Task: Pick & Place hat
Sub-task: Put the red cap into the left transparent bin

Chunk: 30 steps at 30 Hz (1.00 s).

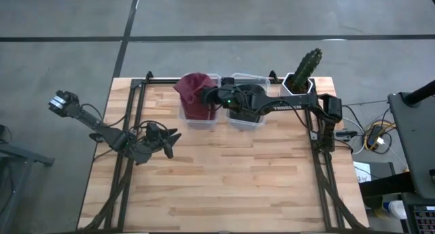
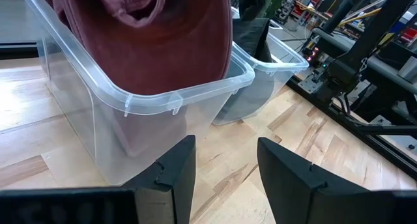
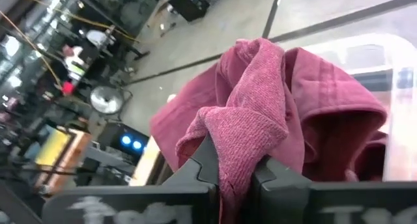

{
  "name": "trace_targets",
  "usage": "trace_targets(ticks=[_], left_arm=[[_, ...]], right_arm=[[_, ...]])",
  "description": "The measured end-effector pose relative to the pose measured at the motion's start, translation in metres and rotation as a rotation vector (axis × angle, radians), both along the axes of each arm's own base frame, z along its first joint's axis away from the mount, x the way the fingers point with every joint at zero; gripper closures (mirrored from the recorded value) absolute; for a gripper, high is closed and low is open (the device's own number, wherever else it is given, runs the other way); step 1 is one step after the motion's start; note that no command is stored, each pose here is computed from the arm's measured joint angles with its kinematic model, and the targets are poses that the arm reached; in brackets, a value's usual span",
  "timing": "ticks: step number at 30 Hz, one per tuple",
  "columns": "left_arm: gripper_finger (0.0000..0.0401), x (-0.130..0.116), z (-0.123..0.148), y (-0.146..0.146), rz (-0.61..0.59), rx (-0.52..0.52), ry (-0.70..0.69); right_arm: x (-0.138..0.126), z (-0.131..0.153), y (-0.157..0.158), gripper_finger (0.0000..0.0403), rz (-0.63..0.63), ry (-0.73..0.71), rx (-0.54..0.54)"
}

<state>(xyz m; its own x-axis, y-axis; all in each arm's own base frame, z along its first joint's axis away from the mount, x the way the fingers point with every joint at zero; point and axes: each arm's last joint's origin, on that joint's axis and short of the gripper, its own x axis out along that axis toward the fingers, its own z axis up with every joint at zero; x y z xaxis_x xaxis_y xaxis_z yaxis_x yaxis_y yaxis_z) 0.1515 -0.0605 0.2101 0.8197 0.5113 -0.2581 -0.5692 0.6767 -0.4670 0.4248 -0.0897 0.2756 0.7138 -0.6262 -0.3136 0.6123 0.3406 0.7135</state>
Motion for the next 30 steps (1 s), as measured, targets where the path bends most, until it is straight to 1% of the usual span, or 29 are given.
trace_targets(ticks=[4, 8, 11, 14, 18, 21, 24, 30], left_arm=[[0.0245, 0.0, 0.0, 0.0, 0.0, 0.0, 0.0], [0.0245, 0.0, 0.0, 0.0, -0.005, 0.008, 0.006], [0.0245, 0.0, 0.0, 0.0, -0.011, 0.008, 0.009], [0.0245, 0.0, 0.0, 0.0, -0.012, 0.007, 0.01], [0.0245, 0.0, 0.0, 0.0, -0.017, 0.008, 0.013], [0.0245, 0.0, 0.0, 0.0, -0.019, 0.009, 0.014], [0.0245, 0.0, 0.0, 0.0, -0.019, 0.01, 0.014], [0.0245, 0.0, 0.0, 0.0, -0.019, 0.009, 0.013]], right_arm=[[-0.001, -0.001, 0.001, 0.0373, 0.052, 0.045, -0.019], [-0.001, 0.001, 0.001, 0.0337, 0.091, 0.069, -0.042], [-0.003, 0.002, 0.0, 0.0305, 0.094, 0.083, -0.046], [-0.006, 0.0, -0.003, 0.0277, 0.091, 0.129, -0.045], [-0.011, -0.002, -0.009, 0.0248, 0.09, 0.191, -0.042], [-0.014, 0.002, -0.009, 0.0235, 0.112, 0.216, -0.069], [-0.015, 0.006, -0.007, 0.0227, 0.162, 0.223, -0.09], [-0.022, 0.017, -0.005, 0.0223, 0.194, 0.255, -0.143]])
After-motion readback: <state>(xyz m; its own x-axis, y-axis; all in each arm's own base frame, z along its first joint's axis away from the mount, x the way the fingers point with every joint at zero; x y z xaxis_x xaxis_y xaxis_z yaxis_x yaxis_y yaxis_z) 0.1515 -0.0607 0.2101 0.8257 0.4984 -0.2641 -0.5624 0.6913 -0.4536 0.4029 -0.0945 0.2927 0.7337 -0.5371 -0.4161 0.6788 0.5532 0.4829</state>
